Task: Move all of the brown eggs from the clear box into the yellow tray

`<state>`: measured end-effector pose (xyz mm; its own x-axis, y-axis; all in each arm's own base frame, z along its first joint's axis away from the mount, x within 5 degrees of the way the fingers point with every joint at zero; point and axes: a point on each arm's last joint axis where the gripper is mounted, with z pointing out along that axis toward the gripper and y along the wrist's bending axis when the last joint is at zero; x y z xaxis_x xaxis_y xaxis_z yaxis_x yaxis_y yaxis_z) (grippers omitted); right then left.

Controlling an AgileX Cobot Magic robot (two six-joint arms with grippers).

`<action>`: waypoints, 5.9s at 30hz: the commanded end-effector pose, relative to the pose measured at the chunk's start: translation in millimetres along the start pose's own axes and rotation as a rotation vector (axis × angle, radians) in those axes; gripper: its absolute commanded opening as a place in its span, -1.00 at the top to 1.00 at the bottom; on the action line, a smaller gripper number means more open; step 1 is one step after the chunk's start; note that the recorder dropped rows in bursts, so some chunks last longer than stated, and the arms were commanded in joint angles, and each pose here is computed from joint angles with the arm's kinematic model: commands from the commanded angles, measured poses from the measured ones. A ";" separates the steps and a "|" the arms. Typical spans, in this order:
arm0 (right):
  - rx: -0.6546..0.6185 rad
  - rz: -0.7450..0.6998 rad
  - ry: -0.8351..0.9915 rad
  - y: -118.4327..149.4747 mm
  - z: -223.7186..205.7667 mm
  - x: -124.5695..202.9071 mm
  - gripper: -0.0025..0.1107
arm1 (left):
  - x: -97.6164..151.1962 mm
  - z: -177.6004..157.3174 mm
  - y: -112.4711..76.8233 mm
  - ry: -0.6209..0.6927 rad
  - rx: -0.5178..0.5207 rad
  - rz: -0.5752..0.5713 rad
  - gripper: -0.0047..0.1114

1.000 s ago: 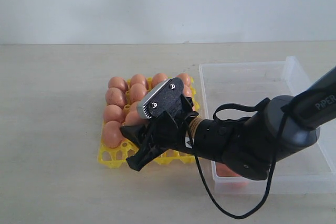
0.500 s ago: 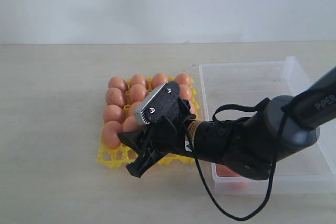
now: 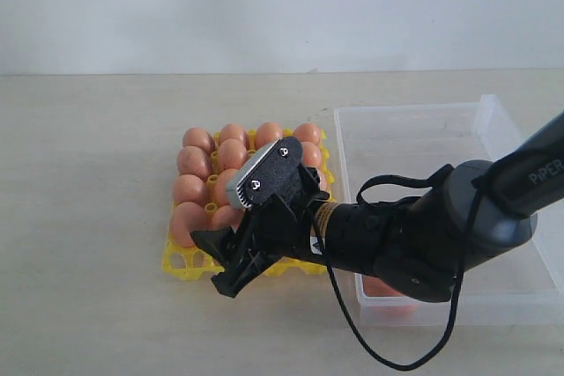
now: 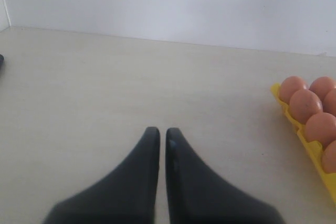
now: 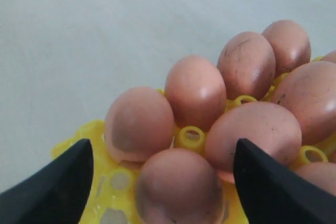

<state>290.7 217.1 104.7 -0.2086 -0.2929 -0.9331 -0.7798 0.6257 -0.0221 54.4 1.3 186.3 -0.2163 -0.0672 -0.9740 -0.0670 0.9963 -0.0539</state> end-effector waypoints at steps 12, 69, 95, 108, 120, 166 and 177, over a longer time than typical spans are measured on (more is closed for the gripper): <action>0.458 0.196 -0.171 -35.0 -73.7 -103.4 0.62 | 1.1 0.1 0.1 0.001 -0.001 0.003 0.85; 0.181 0.796 0.612 -105.2 -113.1 16.9 0.01 | 1.1 0.1 0.1 0.001 -0.001 0.003 0.85; 0.733 0.507 0.166 -139.7 -175.0 -73.2 0.96 | 1.1 0.1 0.1 0.001 -0.001 0.003 0.85; 0.861 0.458 -0.664 -160.1 -218.9 -185.0 0.96 | 1.1 0.1 0.1 0.001 -0.001 0.003 0.85; 0.006 0.166 -0.242 -71.6 -128.2 -150.5 0.96 | 1.1 0.1 0.1 0.001 -0.001 0.003 0.85; 0.050 0.302 0.025 -32.5 -47.3 -3.8 0.96 | 1.1 0.1 0.1 0.001 -0.001 0.003 0.85; 0.087 0.322 -0.018 -40.3 -38.6 -5.0 0.96 | 1.1 0.1 0.1 0.001 -0.001 0.003 0.85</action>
<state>299.3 163.7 121.5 -0.4363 -0.0725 -0.8969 -0.6177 0.7489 0.2400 54.4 1.3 186.3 -0.2163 -0.0672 -0.9740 -0.0670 0.9963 -0.0539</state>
